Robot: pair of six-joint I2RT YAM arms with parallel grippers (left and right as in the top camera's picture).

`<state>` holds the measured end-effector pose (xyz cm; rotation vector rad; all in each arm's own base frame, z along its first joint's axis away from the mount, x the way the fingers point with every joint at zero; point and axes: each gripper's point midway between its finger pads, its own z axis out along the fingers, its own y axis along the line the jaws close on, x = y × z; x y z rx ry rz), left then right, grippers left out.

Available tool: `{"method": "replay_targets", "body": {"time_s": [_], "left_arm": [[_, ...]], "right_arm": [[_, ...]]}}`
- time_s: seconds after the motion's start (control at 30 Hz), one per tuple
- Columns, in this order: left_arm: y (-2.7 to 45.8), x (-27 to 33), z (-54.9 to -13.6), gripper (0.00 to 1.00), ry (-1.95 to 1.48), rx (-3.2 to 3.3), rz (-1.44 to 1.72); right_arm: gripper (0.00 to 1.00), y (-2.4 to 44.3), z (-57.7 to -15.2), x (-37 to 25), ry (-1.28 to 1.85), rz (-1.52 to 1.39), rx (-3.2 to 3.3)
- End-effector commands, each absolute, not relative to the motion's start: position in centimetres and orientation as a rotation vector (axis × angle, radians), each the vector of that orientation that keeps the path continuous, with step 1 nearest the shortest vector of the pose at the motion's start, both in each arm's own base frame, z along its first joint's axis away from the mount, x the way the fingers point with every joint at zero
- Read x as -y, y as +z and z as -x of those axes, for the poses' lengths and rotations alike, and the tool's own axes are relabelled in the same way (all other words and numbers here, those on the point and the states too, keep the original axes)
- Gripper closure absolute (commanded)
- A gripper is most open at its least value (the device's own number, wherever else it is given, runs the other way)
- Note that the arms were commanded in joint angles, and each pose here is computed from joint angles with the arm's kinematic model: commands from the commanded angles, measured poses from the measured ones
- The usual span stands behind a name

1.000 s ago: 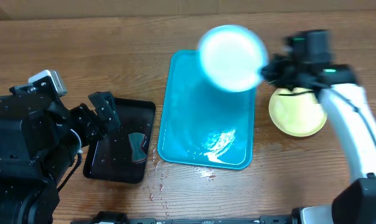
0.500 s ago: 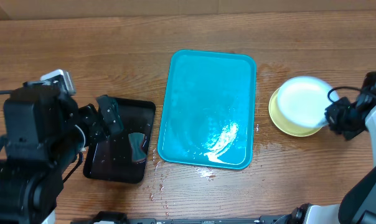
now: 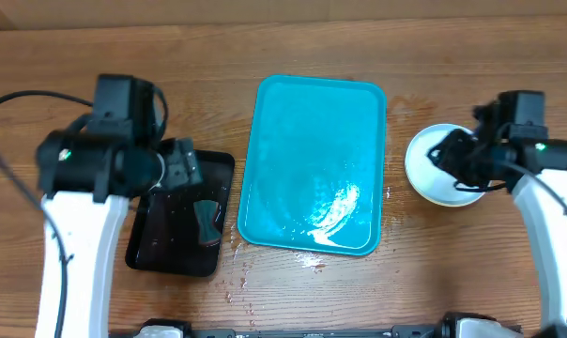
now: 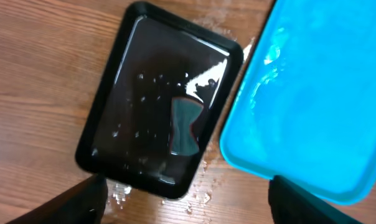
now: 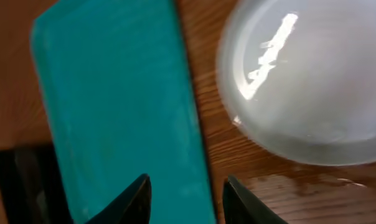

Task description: Clean dirty plates on tray and stack at the side

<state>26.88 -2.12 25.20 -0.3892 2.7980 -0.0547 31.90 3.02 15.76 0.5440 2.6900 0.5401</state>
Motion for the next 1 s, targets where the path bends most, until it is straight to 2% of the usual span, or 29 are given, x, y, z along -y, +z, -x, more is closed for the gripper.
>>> {"method": "replay_targets", "body": {"time_s": [0.0, 0.1, 0.17, 0.3, 0.47, 0.63, 0.97], "left_arm": [[20.9, 2.2, -27.9, 0.25, -0.024, -2.900, 0.384], [17.4, 2.4, -29.3, 0.58, -0.009, -2.946, 0.389], [14.9, 2.3, -30.3, 0.96, 0.015, -2.967, 0.392], [10.0, 2.2, -31.9, 0.96, 0.053, -3.019, 0.403], [4.4, 2.6, -33.8, 0.96, 0.059, -3.076, 0.407], [0.9, 2.8, -36.0, 0.96, 0.049, -3.056, 0.409], [0.9, 3.2, -42.8, 0.96, -0.027, -2.796, 0.404]], "right_arm": [[0.60, 17.3, -31.2, -7.9, 0.606, -0.284, -2.707], [0.62, 16.9, -30.3, -10.4, 0.622, -0.178, -2.742], [0.65, 16.6, -29.9, -11.3, 0.615, -0.134, -2.758], [0.71, 15.9, -29.5, -11.7, 0.563, -0.106, -2.779], [0.70, 15.4, -29.2, -11.7, 0.561, -0.106, -2.793], [0.70, 14.9, -29.0, -11.7, 0.559, -0.108, -2.802], [0.71, 14.5, -29.7, -11.9, 0.561, -0.108, -2.798]]}}
